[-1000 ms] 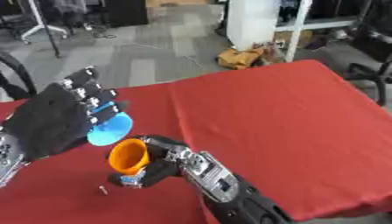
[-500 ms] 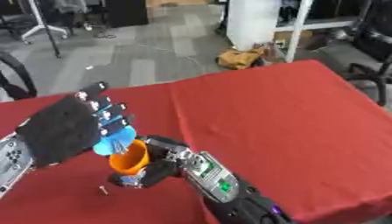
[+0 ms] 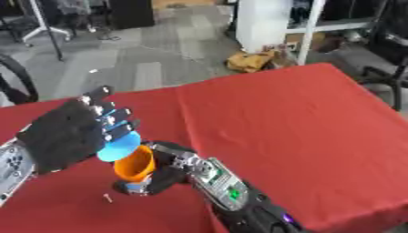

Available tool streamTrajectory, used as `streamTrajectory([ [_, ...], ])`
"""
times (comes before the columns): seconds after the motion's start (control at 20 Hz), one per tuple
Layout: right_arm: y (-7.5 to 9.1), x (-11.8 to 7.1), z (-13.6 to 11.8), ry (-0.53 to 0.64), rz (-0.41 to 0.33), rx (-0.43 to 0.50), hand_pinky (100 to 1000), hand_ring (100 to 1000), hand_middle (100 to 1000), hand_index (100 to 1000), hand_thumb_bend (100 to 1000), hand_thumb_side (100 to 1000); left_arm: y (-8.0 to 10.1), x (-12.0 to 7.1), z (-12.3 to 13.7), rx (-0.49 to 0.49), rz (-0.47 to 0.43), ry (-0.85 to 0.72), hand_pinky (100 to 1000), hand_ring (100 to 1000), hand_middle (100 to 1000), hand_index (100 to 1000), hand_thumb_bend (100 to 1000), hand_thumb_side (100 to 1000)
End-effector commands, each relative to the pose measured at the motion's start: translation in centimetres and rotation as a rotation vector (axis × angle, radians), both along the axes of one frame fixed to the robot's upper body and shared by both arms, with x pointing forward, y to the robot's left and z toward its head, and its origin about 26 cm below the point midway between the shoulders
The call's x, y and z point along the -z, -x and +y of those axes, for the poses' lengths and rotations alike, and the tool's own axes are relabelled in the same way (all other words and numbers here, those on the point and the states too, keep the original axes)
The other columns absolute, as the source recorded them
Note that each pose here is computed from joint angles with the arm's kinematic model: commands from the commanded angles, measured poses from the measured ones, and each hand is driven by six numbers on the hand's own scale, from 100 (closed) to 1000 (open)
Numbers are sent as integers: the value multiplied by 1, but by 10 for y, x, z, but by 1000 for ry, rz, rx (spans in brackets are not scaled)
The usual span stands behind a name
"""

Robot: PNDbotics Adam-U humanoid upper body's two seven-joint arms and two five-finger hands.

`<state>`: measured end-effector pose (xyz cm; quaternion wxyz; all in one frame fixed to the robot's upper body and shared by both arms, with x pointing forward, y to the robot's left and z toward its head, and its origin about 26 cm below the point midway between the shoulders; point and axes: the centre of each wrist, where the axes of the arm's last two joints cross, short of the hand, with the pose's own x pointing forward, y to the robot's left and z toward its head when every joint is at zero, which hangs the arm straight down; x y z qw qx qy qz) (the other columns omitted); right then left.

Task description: Pour the contents of one cup into another cup.

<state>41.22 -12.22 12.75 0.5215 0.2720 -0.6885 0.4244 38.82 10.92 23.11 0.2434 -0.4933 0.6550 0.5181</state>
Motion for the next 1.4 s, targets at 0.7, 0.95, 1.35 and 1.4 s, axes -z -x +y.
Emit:
streamTrajectory([
  [0.7, -2, -11, 0, -10, -26, -6, 681, 563, 564, 724, 328, 100, 7, -25, 9, -10, -29, 58, 619, 463, 421, 676, 510, 100],
  [0.95, -2, -11, 1, -9, -26, -9, 680, 563, 564, 724, 328, 100, -1, -2, 0, 4, 27, -75, 627, 460, 411, 677, 510, 100],
  [1.35, -2, -9, -1, -8, -23, -1, 680, 563, 563, 724, 328, 100, -5, -1, 8, -14, 34, -24, 621, 460, 413, 676, 513, 100],
  [1.4, -2, -9, -1, -7, -23, 1, 680, 563, 563, 724, 328, 100, -5, -1, 9, -17, 38, -15, 621, 460, 413, 676, 513, 100],
])
